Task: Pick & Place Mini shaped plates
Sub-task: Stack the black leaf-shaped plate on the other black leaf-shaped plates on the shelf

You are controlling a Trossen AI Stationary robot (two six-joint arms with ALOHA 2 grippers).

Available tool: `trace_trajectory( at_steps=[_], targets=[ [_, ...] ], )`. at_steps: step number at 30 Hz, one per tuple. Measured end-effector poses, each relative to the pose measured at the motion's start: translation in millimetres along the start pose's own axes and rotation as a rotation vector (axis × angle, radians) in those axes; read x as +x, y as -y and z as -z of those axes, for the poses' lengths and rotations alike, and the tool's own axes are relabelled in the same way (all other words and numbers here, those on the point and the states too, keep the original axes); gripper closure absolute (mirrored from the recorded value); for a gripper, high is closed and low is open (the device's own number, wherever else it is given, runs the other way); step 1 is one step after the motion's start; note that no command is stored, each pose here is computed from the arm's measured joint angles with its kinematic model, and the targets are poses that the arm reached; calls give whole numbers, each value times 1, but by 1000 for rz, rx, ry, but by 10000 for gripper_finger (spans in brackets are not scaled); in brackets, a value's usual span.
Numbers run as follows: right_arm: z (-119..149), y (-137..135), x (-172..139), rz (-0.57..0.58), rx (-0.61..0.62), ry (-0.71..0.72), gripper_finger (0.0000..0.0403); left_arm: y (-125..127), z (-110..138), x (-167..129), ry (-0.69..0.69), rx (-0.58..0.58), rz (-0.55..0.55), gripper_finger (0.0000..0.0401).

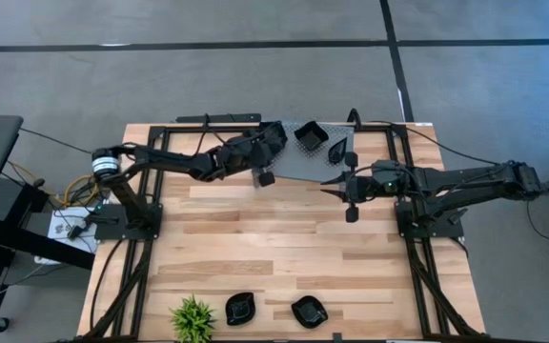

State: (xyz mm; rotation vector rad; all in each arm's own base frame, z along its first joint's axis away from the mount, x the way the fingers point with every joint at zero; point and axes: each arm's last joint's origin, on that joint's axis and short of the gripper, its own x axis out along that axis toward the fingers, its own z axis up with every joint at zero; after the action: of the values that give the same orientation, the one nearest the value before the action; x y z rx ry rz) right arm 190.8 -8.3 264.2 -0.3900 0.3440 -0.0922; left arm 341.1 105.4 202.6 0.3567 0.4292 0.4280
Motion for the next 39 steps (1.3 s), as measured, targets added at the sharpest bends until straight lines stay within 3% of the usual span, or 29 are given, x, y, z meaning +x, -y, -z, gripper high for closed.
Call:
trace_trajectory(
  at_steps=[5,10,15,19,22,26,30,32,36,39],
  targets=[
    [1,3,0,15,5,-7,337,6,1,8,52,24,-19,396],
    [3,7,1,36,13,-17,337,13,-21,-7,149,46,-11,394],
    [4,9,1,45,17,-25,337,7,-42,-28,194,52,-107,396],
    [4,9,1,43,18,-24,337,-8,-44,-34,163,38,-176,394],
    [4,9,1,43,19,-24,337,-22,-32,-30,62,18,-214,396],
    [4,9,1,42,19,-24,337,-52,-12,-26,-92,-1,-384,395],
    [4,9,1,42,27,-24,337,-83,0,-26,-123,-53,-478,395],
    [4,9,1,42,27,-24,337,-97,5,-28,-109,-114,-468,396],
    [4,9,1,41,26,-27,337,-118,17,-28,-35,-279,-293,394],
    [4,9,1,41,26,-27,337,-126,24,-29,-28,-345,-235,396]
  ],
)
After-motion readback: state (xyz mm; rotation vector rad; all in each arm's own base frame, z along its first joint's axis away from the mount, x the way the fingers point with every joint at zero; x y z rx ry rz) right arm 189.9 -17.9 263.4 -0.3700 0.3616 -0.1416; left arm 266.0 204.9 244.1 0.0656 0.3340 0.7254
